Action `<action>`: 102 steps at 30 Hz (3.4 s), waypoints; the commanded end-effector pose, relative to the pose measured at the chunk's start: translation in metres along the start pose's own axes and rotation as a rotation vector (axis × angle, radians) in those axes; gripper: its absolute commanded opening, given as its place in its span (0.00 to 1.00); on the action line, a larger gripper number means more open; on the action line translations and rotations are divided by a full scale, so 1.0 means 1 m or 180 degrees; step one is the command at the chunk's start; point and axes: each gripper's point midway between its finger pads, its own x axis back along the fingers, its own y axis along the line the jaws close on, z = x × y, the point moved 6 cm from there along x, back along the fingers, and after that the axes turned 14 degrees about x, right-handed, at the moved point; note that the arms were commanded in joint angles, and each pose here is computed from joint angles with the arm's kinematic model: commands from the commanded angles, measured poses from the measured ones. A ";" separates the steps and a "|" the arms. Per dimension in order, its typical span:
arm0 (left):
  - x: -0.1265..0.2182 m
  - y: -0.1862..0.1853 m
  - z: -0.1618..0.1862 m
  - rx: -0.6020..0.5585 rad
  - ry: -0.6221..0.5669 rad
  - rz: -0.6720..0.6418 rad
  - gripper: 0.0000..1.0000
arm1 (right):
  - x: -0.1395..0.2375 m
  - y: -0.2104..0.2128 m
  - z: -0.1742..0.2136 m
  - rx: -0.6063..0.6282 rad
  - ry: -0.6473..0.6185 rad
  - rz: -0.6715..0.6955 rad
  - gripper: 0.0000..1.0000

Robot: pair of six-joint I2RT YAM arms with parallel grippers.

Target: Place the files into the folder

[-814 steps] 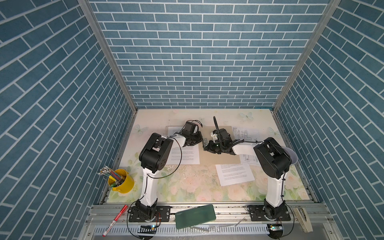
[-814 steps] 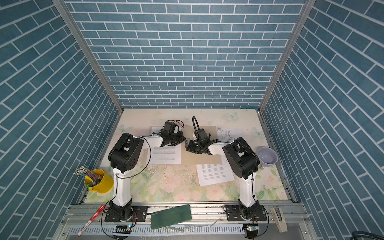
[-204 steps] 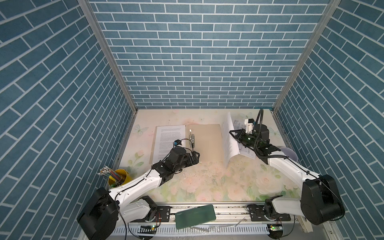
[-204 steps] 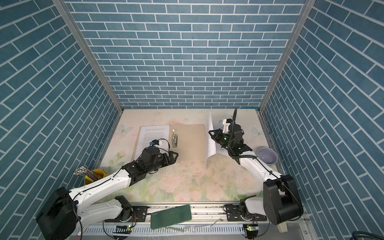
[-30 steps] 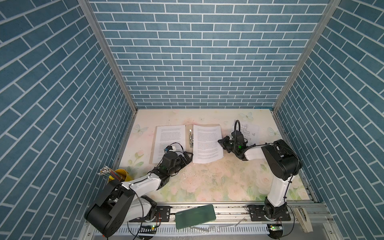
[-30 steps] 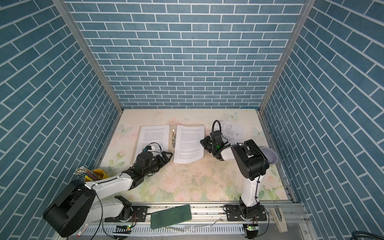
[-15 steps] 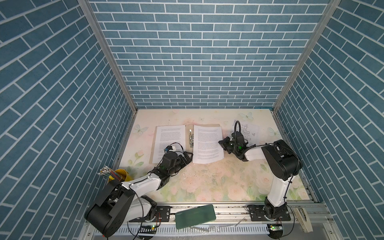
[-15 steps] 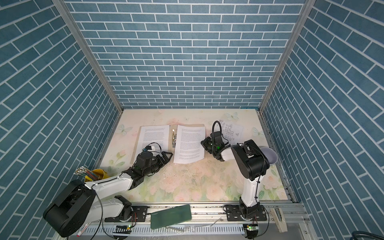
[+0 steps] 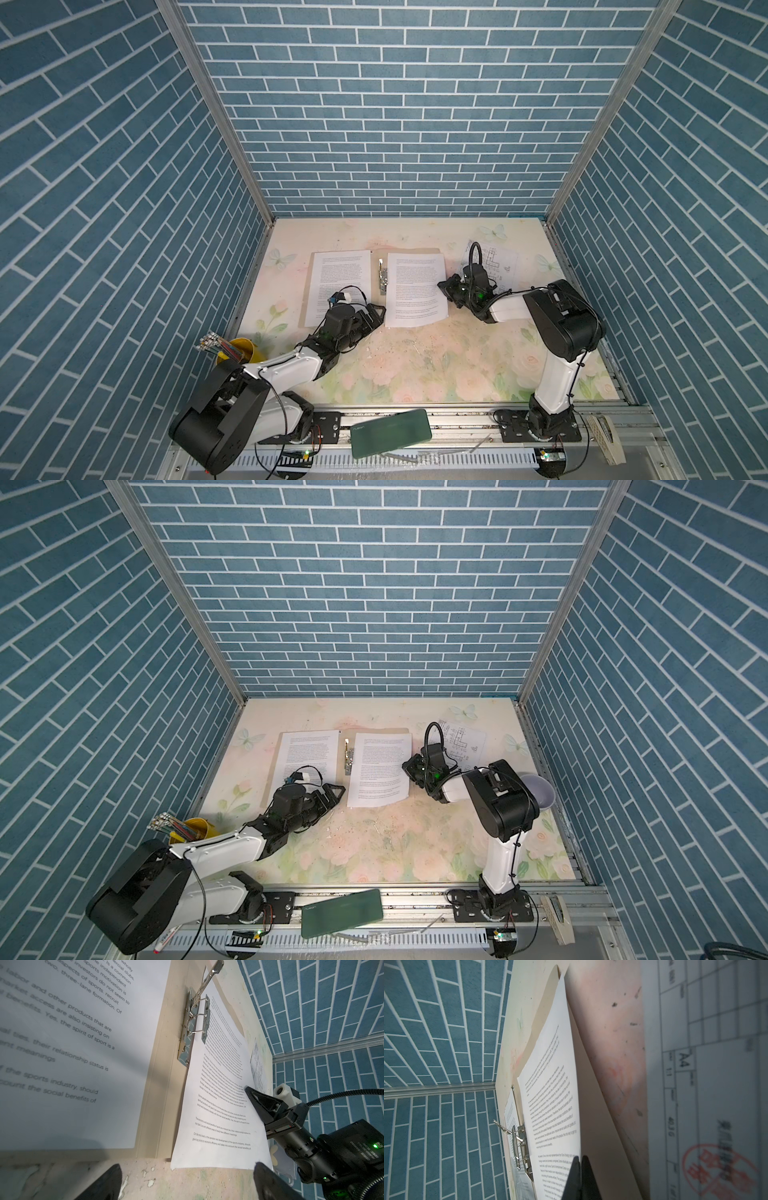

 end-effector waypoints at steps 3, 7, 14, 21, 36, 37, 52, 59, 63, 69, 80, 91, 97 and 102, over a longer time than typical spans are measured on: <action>0.000 0.002 0.001 -0.0022 -0.0013 0.0000 0.99 | -0.004 0.007 -0.009 -0.0071 -0.0073 -0.0043 0.00; 0.000 0.001 0.001 -0.0022 -0.0016 0.0008 1.00 | -0.009 0.014 -0.015 -0.0016 -0.0076 -0.0105 0.00; 0.000 0.001 0.001 -0.0038 -0.0011 0.0008 1.00 | -0.017 0.022 -0.017 0.0137 0.0019 -0.0187 0.00; -0.002 -0.001 0.001 -0.0044 0.0009 0.0029 0.99 | -0.021 0.024 -0.016 0.0264 0.0092 -0.0259 0.00; -0.003 -0.003 0.001 -0.0044 0.0031 0.0033 1.00 | -0.025 0.025 -0.022 0.0349 0.0098 -0.0232 0.00; -0.003 -0.003 0.001 -0.0044 0.0031 0.0029 0.99 | -0.025 0.025 -0.023 0.0352 0.0094 -0.0230 0.00; -0.004 -0.004 0.003 -0.0055 0.0041 0.0030 1.00 | -0.025 0.022 -0.021 0.0342 0.0127 -0.0192 0.02; -0.003 -0.004 0.002 -0.0060 0.0034 0.0016 1.00 | -0.020 0.023 -0.023 0.0345 0.0097 -0.0144 0.23; -0.001 -0.006 0.002 -0.0065 0.0033 0.0043 1.00 | -0.017 0.024 -0.025 0.0345 0.0102 -0.0129 0.35; 0.002 -0.009 0.001 -0.0109 0.0005 0.0020 1.00 | -0.007 0.024 -0.028 0.0406 0.0076 0.0017 0.47; 0.002 -0.026 0.007 -0.0354 0.0012 -0.0032 1.00 | 0.024 0.019 -0.036 0.0724 -0.0005 0.0451 0.61; -0.013 -0.067 0.011 -0.0732 0.0005 -0.0088 1.00 | 0.089 -0.005 -0.049 0.1146 -0.0300 0.1193 0.91; -0.057 -0.098 0.027 -0.0999 0.0208 -0.0164 1.00 | 0.125 -0.033 -0.058 0.1249 -0.0491 0.1515 0.99; -0.102 -0.127 0.044 -0.1246 0.0388 -0.0245 1.00 | 0.150 -0.050 -0.066 0.1323 -0.0626 0.1719 0.99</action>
